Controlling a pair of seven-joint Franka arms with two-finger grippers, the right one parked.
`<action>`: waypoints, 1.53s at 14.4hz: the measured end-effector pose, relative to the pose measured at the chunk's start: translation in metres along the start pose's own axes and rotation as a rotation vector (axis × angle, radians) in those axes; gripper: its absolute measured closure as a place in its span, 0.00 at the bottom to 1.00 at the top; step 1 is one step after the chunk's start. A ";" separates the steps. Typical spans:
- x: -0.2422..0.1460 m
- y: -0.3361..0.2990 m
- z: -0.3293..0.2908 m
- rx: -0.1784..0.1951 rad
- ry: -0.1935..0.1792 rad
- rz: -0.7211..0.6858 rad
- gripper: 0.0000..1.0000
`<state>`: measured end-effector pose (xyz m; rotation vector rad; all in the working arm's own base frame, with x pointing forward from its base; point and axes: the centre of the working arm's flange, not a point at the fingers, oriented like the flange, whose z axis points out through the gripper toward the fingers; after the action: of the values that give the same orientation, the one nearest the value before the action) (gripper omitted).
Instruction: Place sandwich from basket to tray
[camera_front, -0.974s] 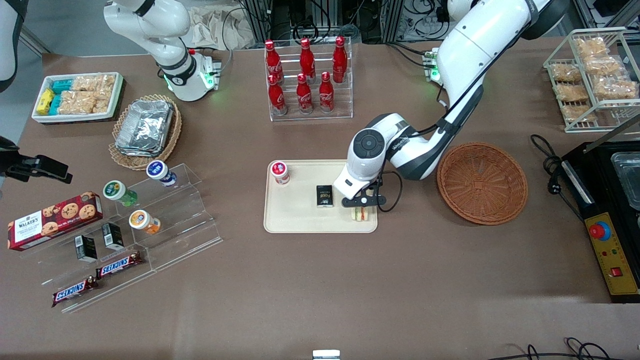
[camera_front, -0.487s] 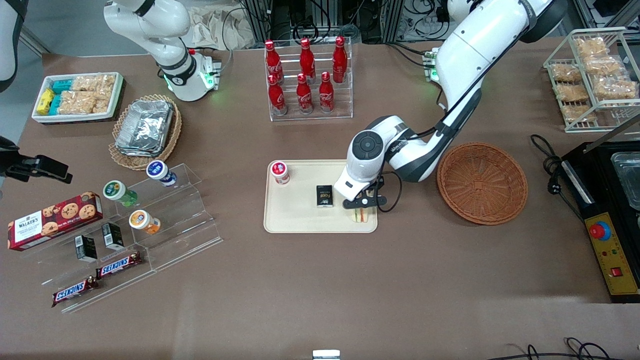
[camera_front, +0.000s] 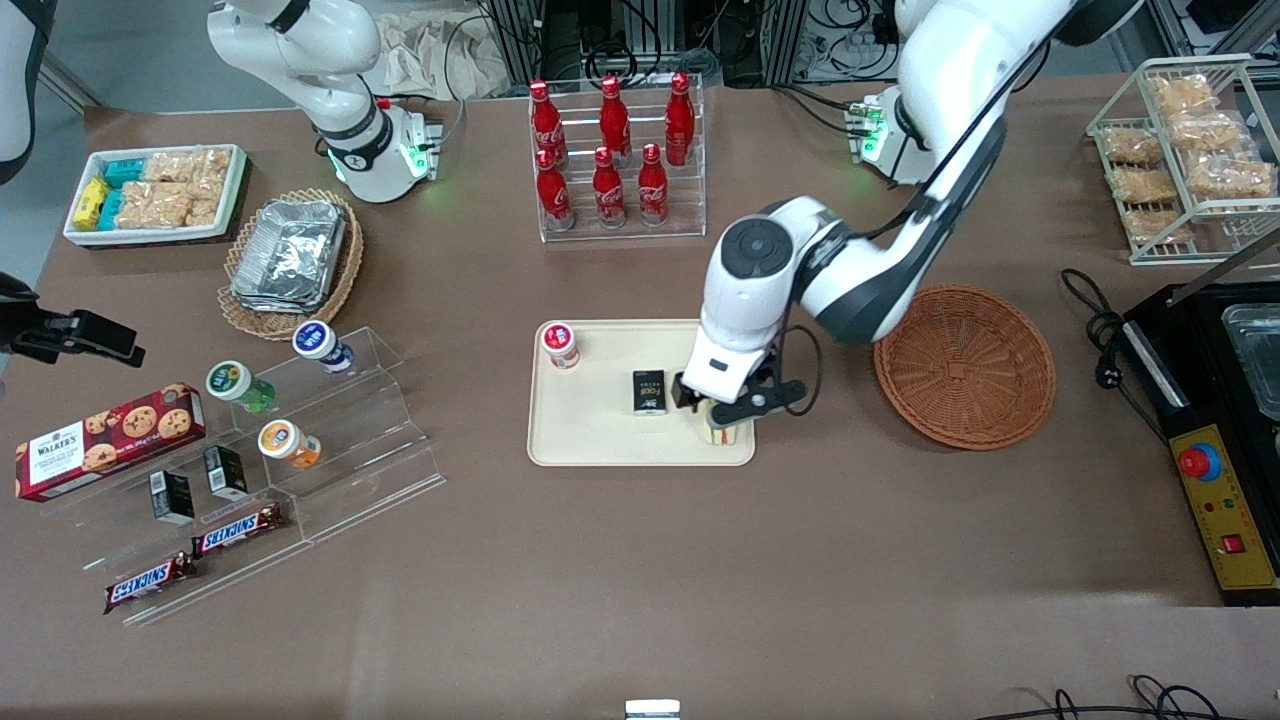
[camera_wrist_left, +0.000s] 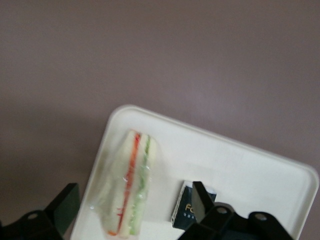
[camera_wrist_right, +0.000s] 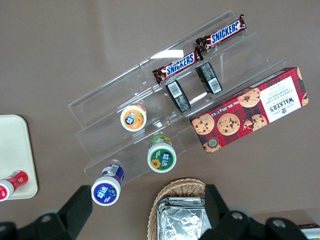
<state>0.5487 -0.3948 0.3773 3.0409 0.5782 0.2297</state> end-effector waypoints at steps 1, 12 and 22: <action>0.018 -0.011 -0.032 0.024 0.025 -0.037 0.00; 0.142 -0.216 -0.243 0.012 -0.086 0.154 0.00; 0.194 -0.329 -0.215 0.021 -0.161 0.432 0.00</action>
<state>0.5753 -0.0154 0.5956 3.1253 -0.0908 -0.0129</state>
